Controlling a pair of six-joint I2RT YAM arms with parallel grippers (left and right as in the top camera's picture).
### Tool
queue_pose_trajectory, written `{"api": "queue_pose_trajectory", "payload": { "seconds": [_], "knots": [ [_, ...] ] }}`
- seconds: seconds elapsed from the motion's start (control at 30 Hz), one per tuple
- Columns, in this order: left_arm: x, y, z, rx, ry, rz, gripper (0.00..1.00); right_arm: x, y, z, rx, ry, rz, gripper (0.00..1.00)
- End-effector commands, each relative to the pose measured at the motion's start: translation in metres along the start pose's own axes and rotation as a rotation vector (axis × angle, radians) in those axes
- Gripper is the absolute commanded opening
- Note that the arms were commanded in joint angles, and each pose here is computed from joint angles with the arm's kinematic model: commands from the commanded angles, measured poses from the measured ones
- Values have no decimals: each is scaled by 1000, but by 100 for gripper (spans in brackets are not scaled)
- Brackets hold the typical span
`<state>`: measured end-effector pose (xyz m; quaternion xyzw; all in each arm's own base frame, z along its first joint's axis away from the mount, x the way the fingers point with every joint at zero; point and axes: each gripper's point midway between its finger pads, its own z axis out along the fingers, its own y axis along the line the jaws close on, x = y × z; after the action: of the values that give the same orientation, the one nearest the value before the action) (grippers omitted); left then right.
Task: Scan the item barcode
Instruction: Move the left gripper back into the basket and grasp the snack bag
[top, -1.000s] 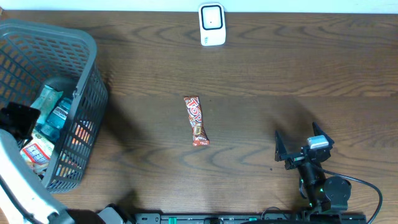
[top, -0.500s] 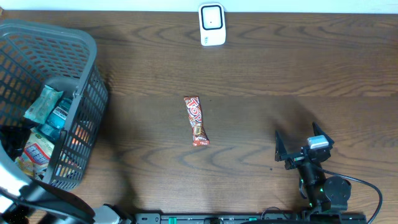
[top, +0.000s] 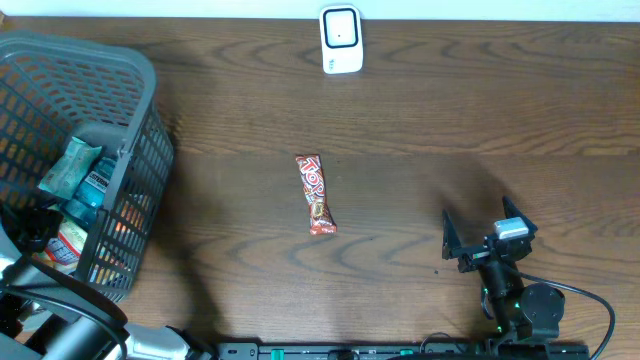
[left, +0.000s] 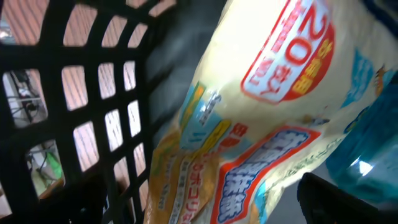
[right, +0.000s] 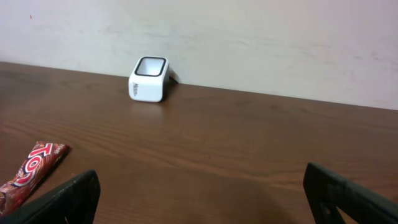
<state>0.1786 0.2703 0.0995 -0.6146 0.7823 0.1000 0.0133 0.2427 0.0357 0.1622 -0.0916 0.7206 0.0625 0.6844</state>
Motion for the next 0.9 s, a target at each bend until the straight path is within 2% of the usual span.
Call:
{"api": "queue_pose_trajectory", "payload": {
  "seconds": [0.0, 0.13, 0.4, 0.43, 0.47, 0.53, 0.57, 0.63, 0.7, 0.87],
  "knots": [
    [5, 4, 11, -24, 14, 14, 98, 1, 1, 0, -4, -1, -1, 99],
    [13, 1, 27, -8, 28, 15, 98, 1, 1, 0, -4, -1, -1, 99],
    [36, -26, 56, 143, 82, 11, 98, 1, 1, 0, -4, -1, -1, 99],
    [37, -26, 58, 144, 83, 12, 92, 1, 1, 0, -4, -1, -1, 99],
    [38, -25, 58, 142, 85, 12, 70, 1, 1, 0, -4, -1, -1, 99],
    [38, -25, 57, 143, 84, 12, 35, 1, 1, 0, -4, -1, -1, 99],
    [37, -25, 56, 144, 81, 12, 25, 1, 1, 0, -4, -1, -1, 99],
    [34, -25, 50, 151, 65, 10, 13, 1, 1, 0, -4, -1, -1, 99],
    [29, -26, 40, 163, 40, 7, 9, 1, 1, 0, -4, -1, -1, 99],
    [10, -25, -8, 217, -77, -7, 8, 1, 1, 0, -4, -1, -1, 99]
  ]
}}
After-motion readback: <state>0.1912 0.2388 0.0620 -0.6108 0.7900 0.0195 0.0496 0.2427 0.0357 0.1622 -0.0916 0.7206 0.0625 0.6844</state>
